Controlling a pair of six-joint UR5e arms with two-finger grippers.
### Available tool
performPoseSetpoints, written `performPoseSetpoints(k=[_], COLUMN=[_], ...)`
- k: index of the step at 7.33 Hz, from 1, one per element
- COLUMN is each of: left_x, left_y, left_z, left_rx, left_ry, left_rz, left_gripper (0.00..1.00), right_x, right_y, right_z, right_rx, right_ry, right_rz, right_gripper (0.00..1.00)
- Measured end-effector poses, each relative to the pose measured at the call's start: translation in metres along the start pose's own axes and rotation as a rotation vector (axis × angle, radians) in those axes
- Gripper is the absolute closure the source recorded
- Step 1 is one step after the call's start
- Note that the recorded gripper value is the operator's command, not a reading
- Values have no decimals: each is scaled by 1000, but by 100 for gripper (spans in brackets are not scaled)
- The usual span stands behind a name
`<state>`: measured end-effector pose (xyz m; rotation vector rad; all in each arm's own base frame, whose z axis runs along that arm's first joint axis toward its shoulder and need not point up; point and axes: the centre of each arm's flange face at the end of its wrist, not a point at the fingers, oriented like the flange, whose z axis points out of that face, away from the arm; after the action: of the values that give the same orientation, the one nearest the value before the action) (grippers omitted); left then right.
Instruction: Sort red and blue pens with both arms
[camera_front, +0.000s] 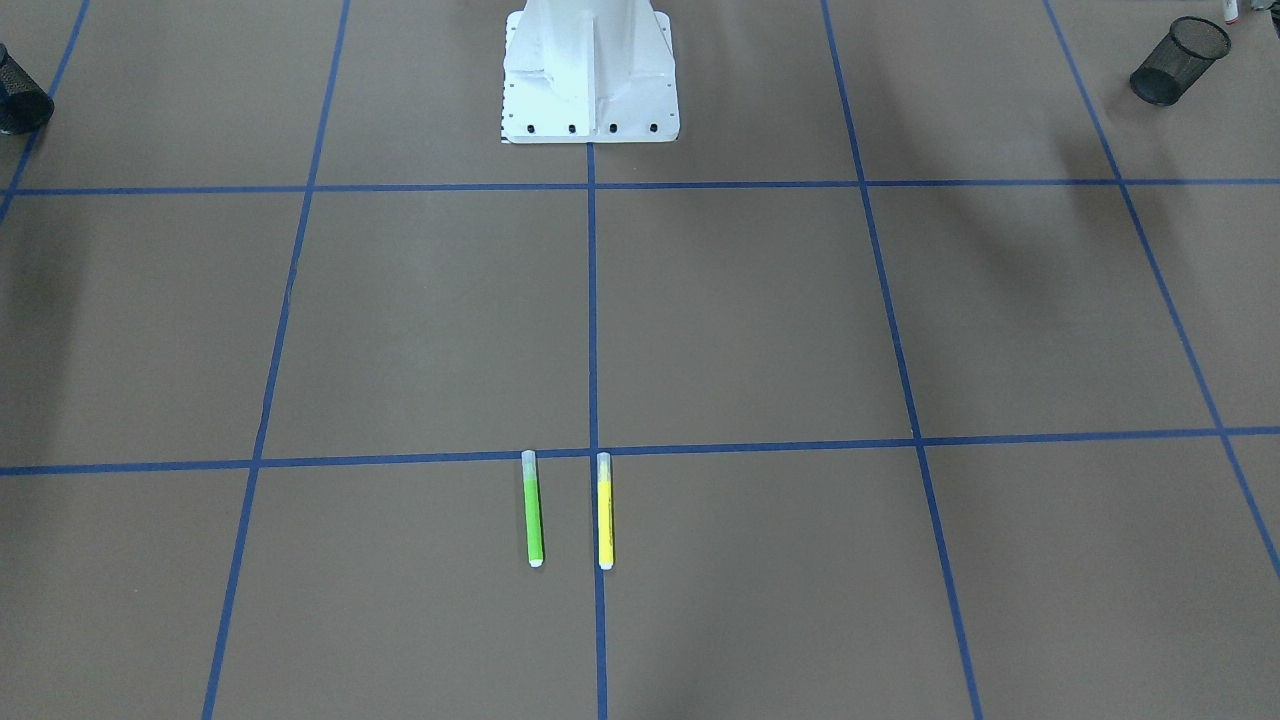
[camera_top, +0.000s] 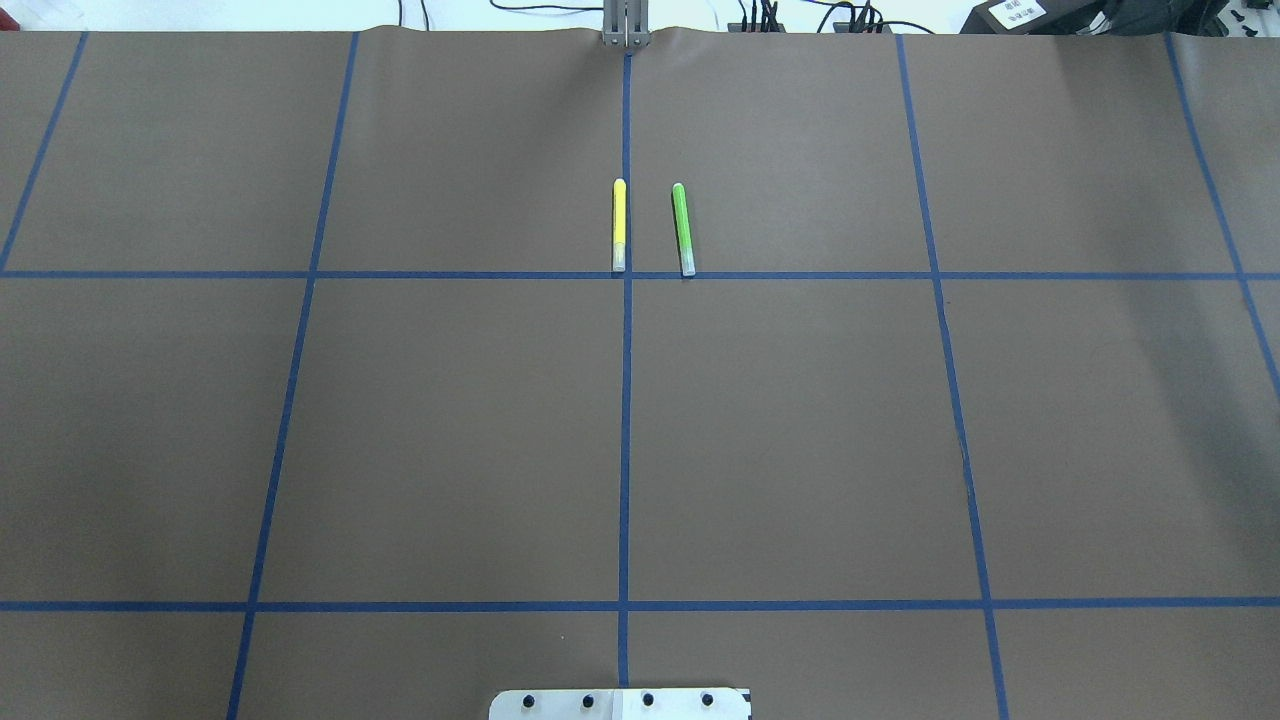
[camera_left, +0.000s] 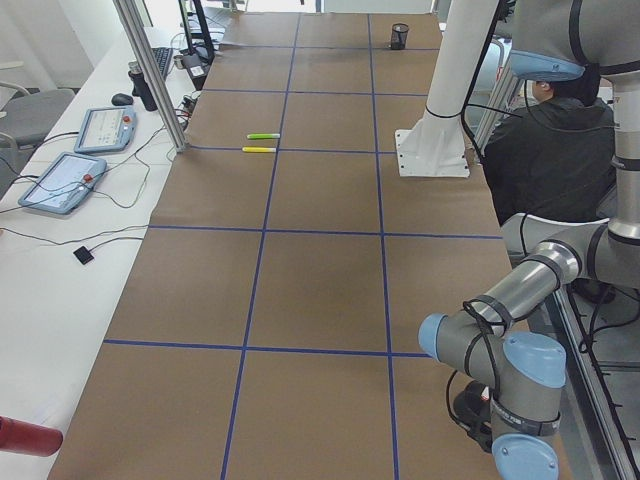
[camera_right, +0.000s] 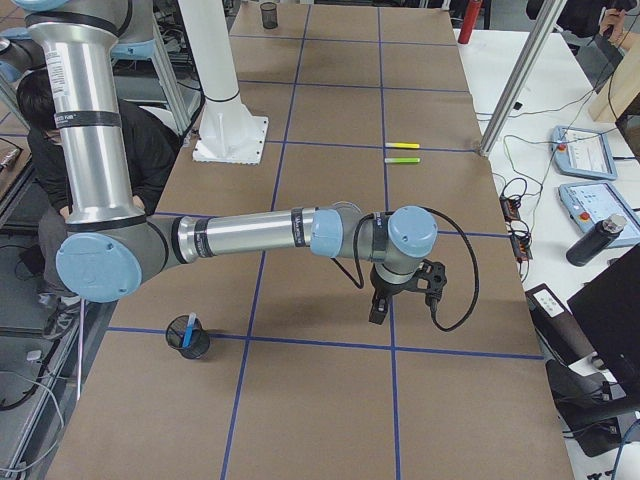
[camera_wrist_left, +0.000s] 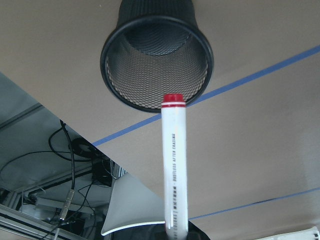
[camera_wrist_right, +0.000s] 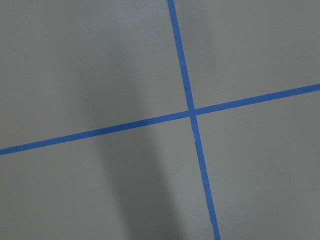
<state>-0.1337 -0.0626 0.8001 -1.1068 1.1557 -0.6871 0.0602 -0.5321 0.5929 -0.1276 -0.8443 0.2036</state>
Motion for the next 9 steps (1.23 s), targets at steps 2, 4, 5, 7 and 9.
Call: performPoseSetpoints(k=[2, 4, 5, 7, 9], left_x=[-2, -8, -12, -18, -19], left_y=[-10, -16, -20, -27, -31], left_z=[1, 7, 11, 17, 19], left_rx=[-24, -50, -64, -81, -80], left_ry=[34, 60, 70, 95, 115], left_rz=[-28, -55, -67, -87, -92], left_gripper=[100, 100, 100, 100, 25], right_x=[-1, -2, -2, -4, -5], right_y=[0, 1, 0, 0, 0], right_z=[1, 2, 2, 2, 3], right_rx=[-1, -2, -2, 0, -1], right_ry=[0, 3, 8, 15, 17], right_rz=[14, 25, 32, 44, 55], right_gripper=[1, 1, 1, 1, 1])
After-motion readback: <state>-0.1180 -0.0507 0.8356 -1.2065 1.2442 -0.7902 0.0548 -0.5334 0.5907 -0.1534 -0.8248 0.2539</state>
